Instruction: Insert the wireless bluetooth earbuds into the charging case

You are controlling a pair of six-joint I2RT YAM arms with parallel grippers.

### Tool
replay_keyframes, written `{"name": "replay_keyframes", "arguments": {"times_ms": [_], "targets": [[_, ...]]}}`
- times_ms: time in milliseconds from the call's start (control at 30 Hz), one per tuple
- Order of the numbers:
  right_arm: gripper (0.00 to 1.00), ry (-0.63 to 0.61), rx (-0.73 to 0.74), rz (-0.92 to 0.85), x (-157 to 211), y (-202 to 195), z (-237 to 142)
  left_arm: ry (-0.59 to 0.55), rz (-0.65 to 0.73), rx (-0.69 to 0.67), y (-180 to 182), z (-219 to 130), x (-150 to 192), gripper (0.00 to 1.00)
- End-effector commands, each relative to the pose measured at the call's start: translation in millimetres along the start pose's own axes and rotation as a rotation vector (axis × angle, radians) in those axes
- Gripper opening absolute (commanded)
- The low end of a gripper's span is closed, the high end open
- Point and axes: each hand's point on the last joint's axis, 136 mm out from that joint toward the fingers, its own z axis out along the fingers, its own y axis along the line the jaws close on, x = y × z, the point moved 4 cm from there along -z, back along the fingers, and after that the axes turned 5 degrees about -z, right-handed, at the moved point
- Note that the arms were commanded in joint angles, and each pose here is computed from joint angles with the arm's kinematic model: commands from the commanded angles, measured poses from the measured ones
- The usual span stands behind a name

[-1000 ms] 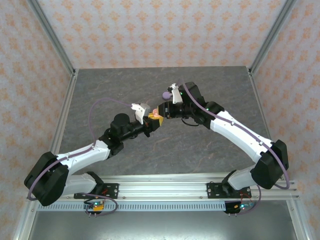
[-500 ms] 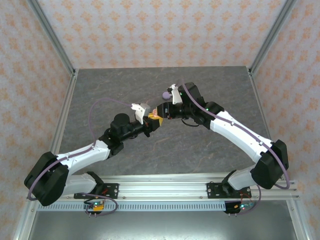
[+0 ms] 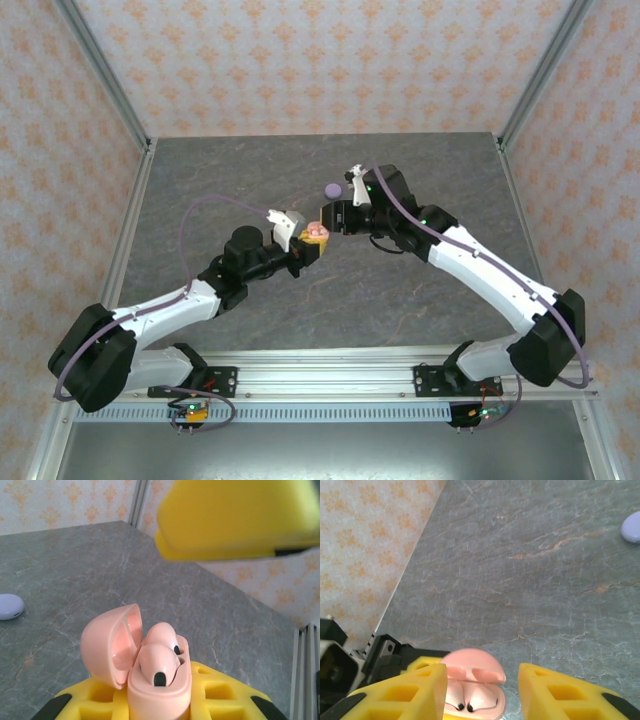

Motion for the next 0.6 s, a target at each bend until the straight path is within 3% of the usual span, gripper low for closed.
{"name": "replay_keyframes", "arguments": {"times_ms": [0, 167, 567], "targets": [[0.4, -0.015, 0.035, -0.02, -8, 3, -12, 0.017, 0.136, 0.052, -16, -5, -11, 0.03], [0.3, 0.07, 0.071, -0.003, -3, 0, -5, 0.086, 0.214, 0.101, -27, -10, -10, 0.02], [0.25, 0.247, 0.06, 0.038, 7, 2, 17, 0.136, 0.275, 0.17, -40, -12, -13, 0.03]]}}
